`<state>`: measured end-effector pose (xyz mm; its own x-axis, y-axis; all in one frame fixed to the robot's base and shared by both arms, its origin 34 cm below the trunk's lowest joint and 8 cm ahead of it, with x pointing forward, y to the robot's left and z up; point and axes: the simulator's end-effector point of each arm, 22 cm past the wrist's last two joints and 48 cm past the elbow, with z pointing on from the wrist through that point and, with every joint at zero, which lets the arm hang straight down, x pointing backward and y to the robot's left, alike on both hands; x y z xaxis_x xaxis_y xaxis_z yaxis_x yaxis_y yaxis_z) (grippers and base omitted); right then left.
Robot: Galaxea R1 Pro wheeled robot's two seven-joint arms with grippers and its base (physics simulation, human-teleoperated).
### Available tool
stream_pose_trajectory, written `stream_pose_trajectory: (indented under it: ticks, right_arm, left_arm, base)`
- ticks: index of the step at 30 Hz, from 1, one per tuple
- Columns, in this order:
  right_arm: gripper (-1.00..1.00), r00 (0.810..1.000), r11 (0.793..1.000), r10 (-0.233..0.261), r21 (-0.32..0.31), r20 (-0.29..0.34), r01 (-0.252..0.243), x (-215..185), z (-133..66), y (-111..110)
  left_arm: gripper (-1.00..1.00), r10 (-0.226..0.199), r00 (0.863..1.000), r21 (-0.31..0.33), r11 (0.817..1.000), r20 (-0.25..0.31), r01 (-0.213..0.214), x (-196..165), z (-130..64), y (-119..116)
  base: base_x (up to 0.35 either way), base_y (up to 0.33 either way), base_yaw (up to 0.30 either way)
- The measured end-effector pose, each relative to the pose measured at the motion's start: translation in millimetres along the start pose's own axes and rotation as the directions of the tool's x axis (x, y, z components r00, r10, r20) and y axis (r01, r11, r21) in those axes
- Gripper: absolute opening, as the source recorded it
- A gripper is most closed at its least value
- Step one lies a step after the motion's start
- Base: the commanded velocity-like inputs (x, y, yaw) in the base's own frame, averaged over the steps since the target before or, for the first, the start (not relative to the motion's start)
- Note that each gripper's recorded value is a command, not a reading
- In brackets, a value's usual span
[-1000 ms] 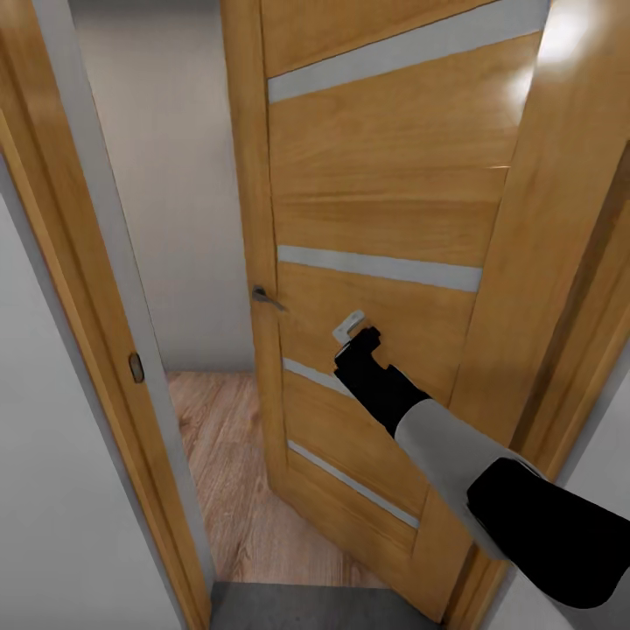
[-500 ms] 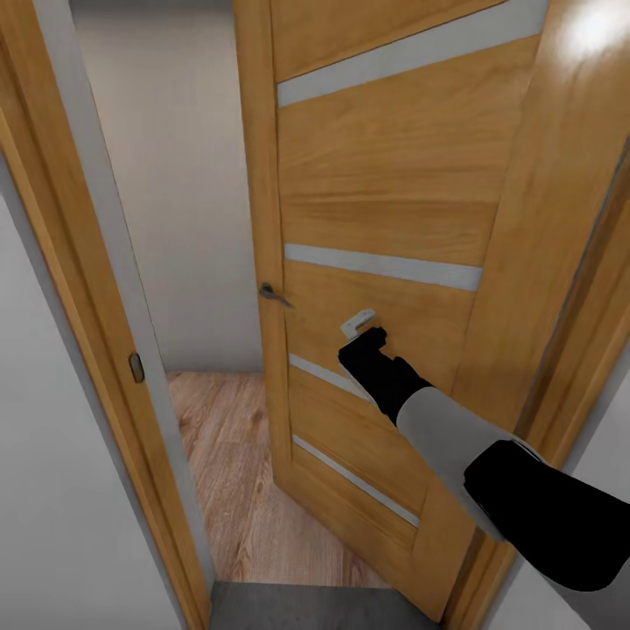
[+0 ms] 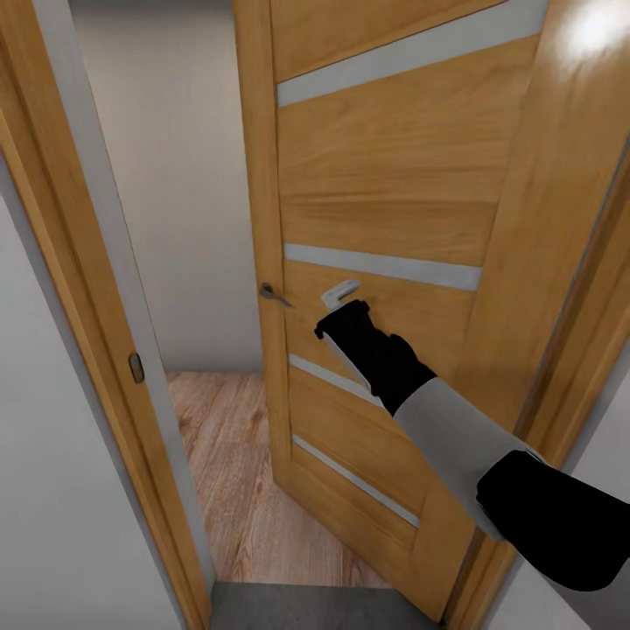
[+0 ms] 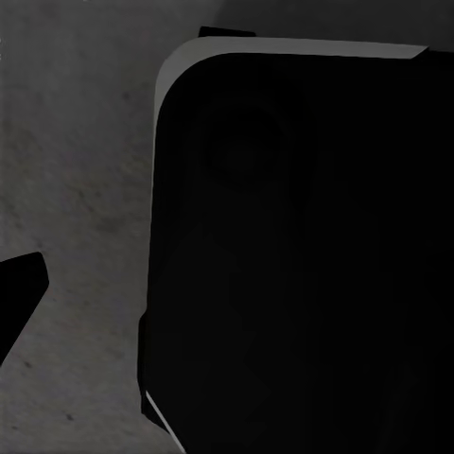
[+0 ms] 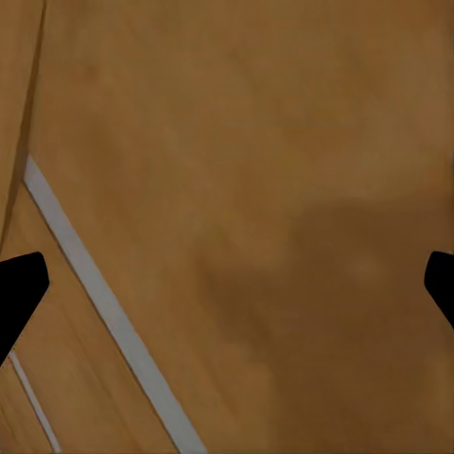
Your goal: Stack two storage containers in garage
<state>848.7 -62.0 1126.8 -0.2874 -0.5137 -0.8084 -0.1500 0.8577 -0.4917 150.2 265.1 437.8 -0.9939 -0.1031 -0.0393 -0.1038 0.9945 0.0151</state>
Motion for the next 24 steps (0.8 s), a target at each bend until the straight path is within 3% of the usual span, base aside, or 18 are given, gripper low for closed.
stream_pose_trajectory:
  ticks: [24]
  right_arm:
    - [1.00,0.999,0.999,0.022,-0.038,-0.024,-0.023,7.6,1.7,9.0]
  left_arm:
    - [1.00,0.001,1.000,0.000,1.000,0.000,-0.001,0.0,0.0,-0.2]
  base:
    - [0.000,0.000,0.000]
